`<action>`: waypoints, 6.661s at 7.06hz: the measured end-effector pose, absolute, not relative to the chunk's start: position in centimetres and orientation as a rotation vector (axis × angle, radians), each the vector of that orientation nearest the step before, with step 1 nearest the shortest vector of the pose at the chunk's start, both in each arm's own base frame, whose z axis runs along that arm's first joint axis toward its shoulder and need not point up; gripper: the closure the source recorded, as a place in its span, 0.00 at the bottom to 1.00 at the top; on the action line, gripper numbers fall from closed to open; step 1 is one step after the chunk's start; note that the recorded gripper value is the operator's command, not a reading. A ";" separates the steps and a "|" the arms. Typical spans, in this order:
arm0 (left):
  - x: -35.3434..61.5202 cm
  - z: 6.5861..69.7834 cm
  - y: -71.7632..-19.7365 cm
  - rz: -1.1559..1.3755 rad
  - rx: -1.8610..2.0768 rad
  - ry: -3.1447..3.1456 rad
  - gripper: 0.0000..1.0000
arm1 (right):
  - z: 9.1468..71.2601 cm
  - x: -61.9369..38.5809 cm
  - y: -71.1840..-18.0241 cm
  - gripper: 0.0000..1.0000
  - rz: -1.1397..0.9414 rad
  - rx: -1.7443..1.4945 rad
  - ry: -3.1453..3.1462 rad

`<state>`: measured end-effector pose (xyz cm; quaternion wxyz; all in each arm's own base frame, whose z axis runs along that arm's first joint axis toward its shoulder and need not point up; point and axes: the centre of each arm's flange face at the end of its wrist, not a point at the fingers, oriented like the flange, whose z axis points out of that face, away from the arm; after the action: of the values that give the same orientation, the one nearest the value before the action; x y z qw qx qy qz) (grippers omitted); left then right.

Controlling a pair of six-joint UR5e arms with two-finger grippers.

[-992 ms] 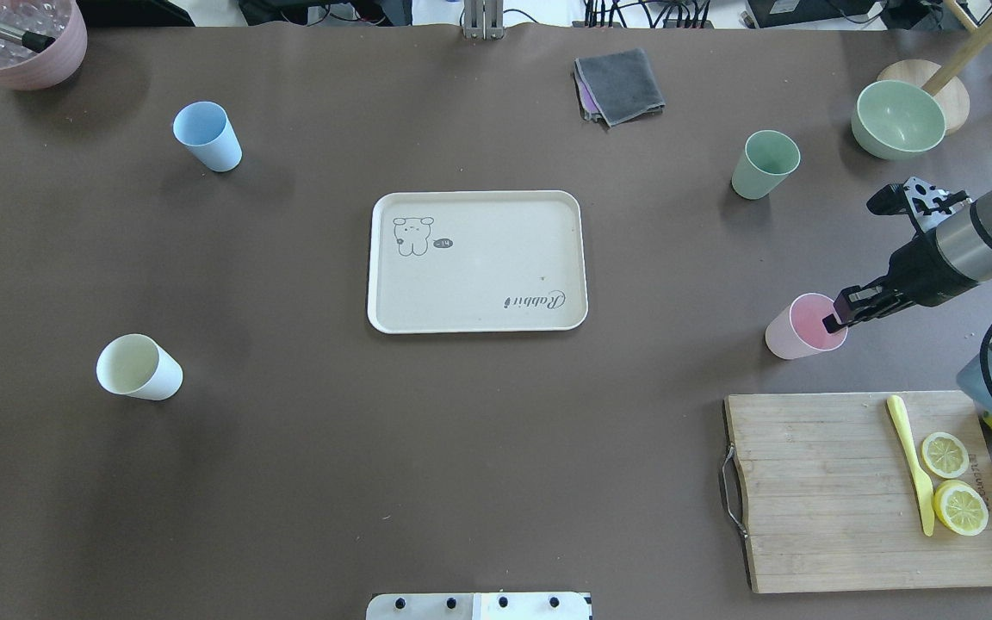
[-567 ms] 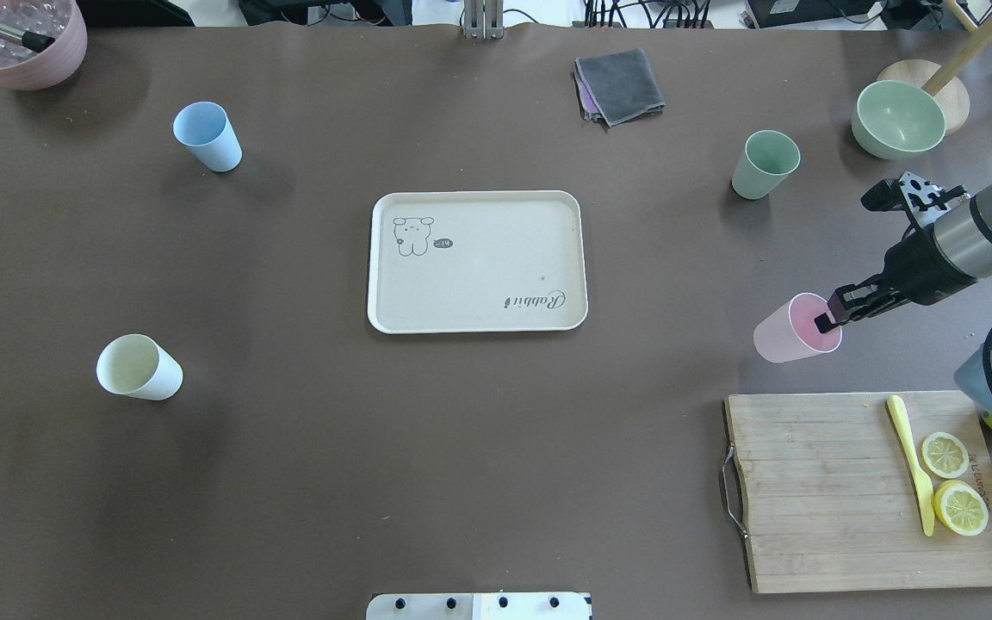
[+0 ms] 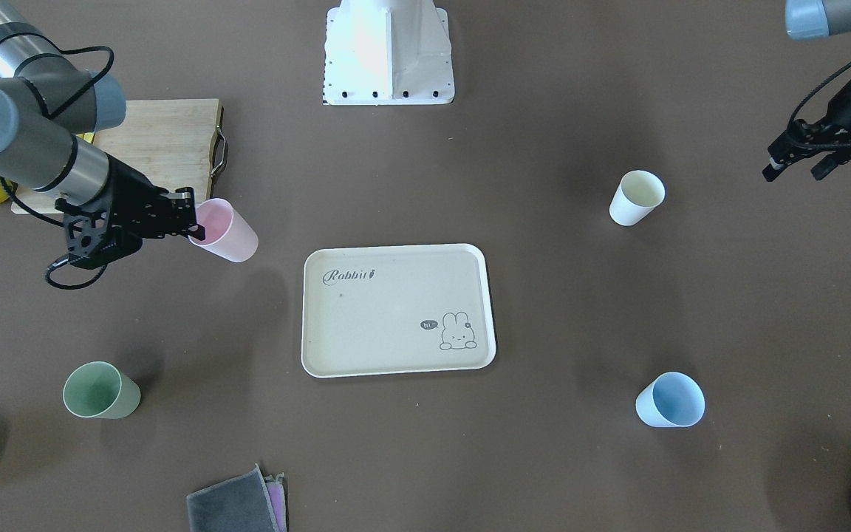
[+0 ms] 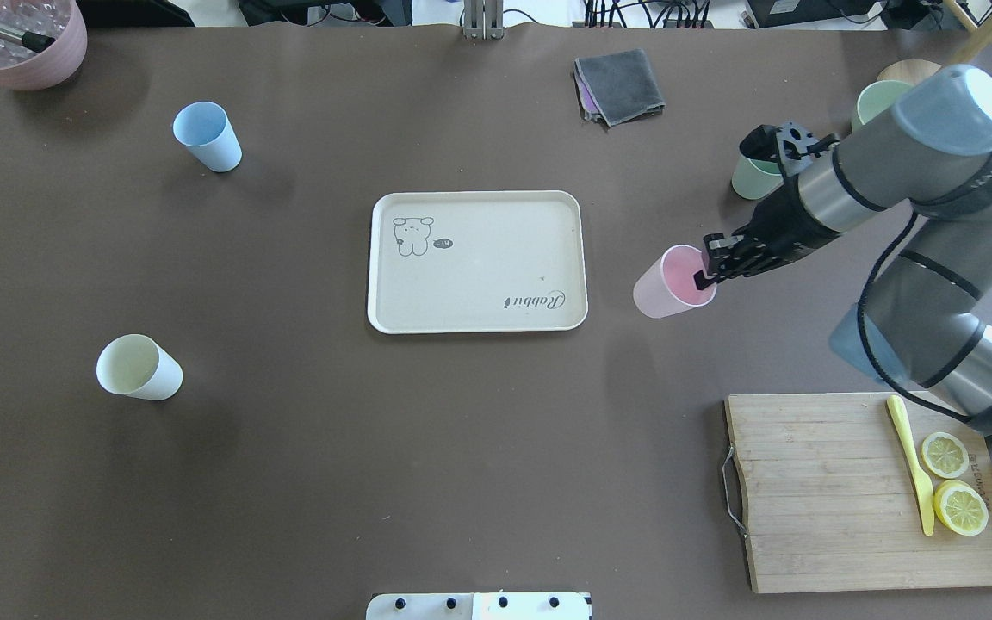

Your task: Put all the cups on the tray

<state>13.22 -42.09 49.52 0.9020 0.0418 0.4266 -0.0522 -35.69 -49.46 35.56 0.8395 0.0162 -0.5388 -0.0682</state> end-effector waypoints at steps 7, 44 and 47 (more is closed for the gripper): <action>28.3 47.9 -39.2 0.045 0.070 0.838 0.77 | 30.1 -47.0 -49.6 1.00 -0.123 0.104 -1.057; 29.3 43.2 -71.8 -0.060 0.052 0.805 0.05 | 29.5 -43.0 -63.4 1.00 0.090 -0.038 -0.997; 29.2 44.8 -73.9 -0.074 0.058 0.807 0.13 | 27.5 -48.7 -59.5 0.01 0.050 -0.007 -0.988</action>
<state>29.19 -73.90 44.83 0.9186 0.0283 0.3926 -0.0362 -48.75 -59.51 27.55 0.8802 -0.0031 -0.4739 0.0241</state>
